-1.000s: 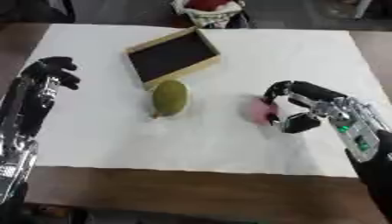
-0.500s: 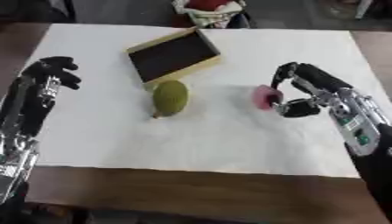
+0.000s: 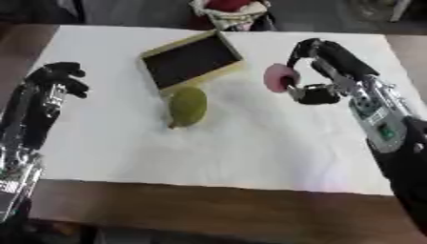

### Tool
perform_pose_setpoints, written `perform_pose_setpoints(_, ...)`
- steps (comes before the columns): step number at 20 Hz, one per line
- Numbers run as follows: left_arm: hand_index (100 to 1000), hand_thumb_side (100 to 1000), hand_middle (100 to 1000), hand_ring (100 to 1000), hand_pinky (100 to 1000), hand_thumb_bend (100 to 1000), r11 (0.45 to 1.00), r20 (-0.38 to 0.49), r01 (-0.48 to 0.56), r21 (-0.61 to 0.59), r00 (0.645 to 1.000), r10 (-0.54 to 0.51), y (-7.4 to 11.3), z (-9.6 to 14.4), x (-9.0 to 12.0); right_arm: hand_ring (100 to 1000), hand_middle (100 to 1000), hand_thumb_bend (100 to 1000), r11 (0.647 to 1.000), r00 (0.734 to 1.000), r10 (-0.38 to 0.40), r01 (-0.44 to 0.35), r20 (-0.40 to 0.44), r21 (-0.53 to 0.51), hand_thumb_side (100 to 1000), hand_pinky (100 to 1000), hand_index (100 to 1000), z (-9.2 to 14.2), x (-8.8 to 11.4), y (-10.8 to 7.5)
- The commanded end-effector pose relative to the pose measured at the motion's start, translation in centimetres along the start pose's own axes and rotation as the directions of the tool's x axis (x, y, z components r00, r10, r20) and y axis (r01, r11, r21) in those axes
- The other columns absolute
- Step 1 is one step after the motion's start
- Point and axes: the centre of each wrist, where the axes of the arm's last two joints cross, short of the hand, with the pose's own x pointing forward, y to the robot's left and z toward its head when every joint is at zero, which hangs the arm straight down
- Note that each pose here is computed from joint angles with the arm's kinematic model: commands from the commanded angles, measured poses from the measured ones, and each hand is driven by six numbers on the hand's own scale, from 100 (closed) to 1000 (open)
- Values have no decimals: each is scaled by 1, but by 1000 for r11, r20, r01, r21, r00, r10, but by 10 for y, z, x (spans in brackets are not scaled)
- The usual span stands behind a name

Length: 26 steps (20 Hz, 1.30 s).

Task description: Pick up objects on the table and place them in the box.

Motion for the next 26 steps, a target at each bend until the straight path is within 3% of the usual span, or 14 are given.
perform_pose_setpoints(1, 744, 720, 612, 568, 552, 100, 1000, 31, -2, -13, 1000, 2, 1, -5, 6, 740, 598, 100, 998, 998, 48, -47, 32, -44, 115, 814, 360, -14, 6, -24)
perform_pose_setpoints(7, 744, 719, 612, 568, 551, 100, 999, 56, -21, -35, 998, 23, -4, -10, 11, 746, 606, 100, 994, 994, 93, -89, 55, -68, 111, 821, 366, -39, 16, -46)
perform_pose_setpoints(14, 745, 714, 613, 568, 551, 100, 997, 90, -41, -64, 995, 46, -10, -18, 17, 750, 613, 100, 991, 992, 116, -111, 55, -78, 111, 826, 381, -60, 25, -50)
perform_pose_setpoints(18, 745, 710, 613, 568, 551, 100, 994, 117, -58, -93, 991, 69, -14, -23, 22, 749, 620, 100, 991, 993, 115, -113, 13, -77, 110, 825, 392, -74, 28, -43)
perform_pose_setpoints(26, 745, 705, 613, 568, 551, 100, 989, 149, -79, -126, 984, 98, -20, -29, 29, 747, 627, 100, 991, 989, 109, -116, -104, -59, 122, 820, 427, -82, 26, -11)
